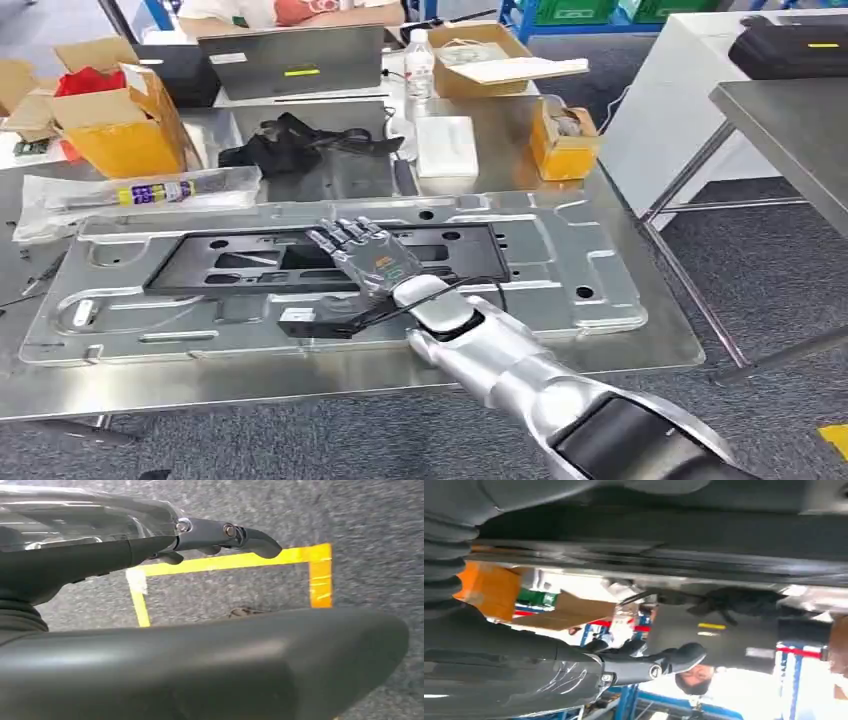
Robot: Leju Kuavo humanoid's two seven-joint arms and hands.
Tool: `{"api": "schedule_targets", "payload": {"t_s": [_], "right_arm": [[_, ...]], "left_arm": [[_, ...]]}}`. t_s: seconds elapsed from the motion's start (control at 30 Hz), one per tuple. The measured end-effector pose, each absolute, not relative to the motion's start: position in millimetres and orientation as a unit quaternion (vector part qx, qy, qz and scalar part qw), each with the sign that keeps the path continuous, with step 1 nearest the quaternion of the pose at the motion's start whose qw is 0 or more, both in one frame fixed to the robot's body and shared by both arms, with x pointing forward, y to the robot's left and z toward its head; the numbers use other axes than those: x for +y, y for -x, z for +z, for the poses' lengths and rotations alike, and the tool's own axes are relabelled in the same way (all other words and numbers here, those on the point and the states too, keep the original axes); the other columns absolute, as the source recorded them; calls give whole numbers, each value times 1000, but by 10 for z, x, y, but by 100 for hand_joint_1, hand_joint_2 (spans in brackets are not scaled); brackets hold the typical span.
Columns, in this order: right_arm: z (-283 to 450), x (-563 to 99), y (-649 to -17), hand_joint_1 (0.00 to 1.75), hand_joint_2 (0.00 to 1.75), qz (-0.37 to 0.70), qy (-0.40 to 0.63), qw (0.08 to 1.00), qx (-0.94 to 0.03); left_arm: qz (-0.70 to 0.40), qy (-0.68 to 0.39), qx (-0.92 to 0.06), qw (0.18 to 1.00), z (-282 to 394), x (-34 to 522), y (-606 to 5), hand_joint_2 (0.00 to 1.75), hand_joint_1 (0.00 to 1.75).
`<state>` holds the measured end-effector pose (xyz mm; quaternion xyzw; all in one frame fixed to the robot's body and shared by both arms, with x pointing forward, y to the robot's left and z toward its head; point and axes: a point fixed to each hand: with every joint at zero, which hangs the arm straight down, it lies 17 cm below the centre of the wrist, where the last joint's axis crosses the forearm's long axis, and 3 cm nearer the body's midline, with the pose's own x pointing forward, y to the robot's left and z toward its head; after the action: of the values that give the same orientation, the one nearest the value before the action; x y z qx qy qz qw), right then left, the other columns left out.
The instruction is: Take the parts from the cabinet and place them on the table.
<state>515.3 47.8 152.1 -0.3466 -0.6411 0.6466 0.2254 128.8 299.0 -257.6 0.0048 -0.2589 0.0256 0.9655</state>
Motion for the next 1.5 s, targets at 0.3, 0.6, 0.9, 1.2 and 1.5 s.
{"api": "schedule_targets", "payload": {"t_s": [0.3, 0.6, 0.9, 1.2, 1.5], "right_arm": [[1729, 630, -4863, 0, 0, 575, 158, 294, -747], [3400, -370, -4433, 0, 0, 146, -246, 362, -887], [3887, -1366, -3506, 0, 0, 27, -340, 252, -906], [3641, -1572, -3054, 0, 0, 13, -345, 253, -904], [3470, -1735, -3023, 0, 0, -3, -342, 277, -898]], "left_arm": [[27, -3, -263, 964, -2570, 2981, -1284, 0, 0], [40, -2, -267, 963, -2571, 2960, -1213, 0, 0], [83, -21, -264, 961, -2588, 3064, -1125, 0, 0], [109, -36, -256, 960, -2611, 3081, -1044, 0, 0], [115, -38, -259, 958, -2606, 3089, -1039, 0, 0]]}}
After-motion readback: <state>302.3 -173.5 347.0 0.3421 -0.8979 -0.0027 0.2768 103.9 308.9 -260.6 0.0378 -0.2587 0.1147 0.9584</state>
